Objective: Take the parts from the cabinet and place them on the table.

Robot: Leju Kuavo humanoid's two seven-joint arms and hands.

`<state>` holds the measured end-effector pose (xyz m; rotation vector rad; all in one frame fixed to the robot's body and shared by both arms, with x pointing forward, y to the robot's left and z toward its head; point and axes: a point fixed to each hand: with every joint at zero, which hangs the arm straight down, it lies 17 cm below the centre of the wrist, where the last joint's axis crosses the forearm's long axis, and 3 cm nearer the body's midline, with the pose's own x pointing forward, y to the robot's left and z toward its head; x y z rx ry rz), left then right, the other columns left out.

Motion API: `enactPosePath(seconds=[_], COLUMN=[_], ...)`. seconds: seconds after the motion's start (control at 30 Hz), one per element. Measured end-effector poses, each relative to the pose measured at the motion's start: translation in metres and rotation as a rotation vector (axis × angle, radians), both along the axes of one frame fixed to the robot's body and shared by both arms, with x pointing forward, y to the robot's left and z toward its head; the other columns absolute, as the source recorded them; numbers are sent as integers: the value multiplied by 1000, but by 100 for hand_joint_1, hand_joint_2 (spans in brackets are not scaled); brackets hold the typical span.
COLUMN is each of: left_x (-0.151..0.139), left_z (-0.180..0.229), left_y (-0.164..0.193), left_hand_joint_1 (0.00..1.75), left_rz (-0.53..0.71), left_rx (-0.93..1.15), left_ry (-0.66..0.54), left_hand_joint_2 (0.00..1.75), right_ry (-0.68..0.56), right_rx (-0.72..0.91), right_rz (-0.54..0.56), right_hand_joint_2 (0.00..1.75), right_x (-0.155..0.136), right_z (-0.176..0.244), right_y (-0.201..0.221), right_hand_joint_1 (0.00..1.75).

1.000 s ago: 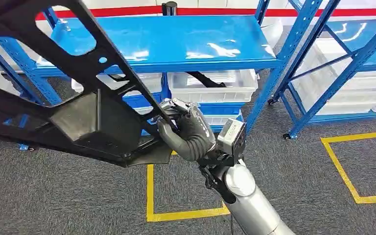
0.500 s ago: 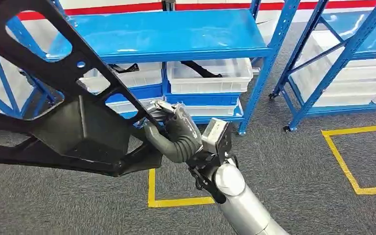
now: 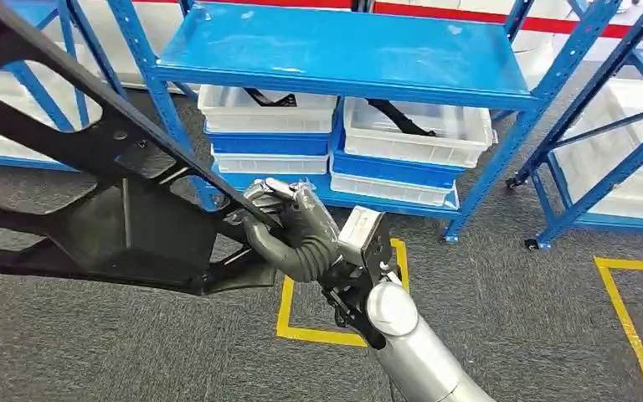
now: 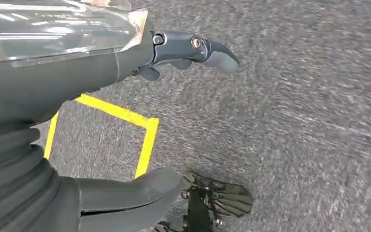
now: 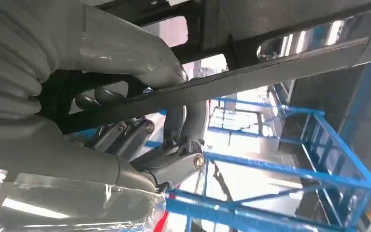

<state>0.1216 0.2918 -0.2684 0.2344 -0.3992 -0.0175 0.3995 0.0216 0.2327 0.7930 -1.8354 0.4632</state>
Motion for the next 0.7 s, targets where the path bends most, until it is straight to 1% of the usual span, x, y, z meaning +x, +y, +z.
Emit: enactPosePath(seconds=[0.17,0.3,0.4,0.5,0.7], left_x=[1,-5,-2,-5,-2], left_z=[0,-1,-1,-1,-1], left_y=[-1,-3,-4,-6,-9], left_hand_joint_1=[0,0,0,0,0], left_rz=[-2,-1,1,-1,-22], left_rx=[-1,-12,-18,-26,-40], left_ry=[0,8,3,7,0], left_hand_joint_2=[175,175,175,175,175], right_ry=[-2,-9,-9,6,-6], right_rx=[-3,2,5,3,0], right_rz=[7,16,14,10,-2], right_hand_joint_2=[175,175,175,175,175], right_x=[-2,-5,-7,-10,-10], right_z=[-1,-1,-6,-14,-13], right_y=[2,4,3,2,0], right_hand_joint_1=[175,175,175,175,175])
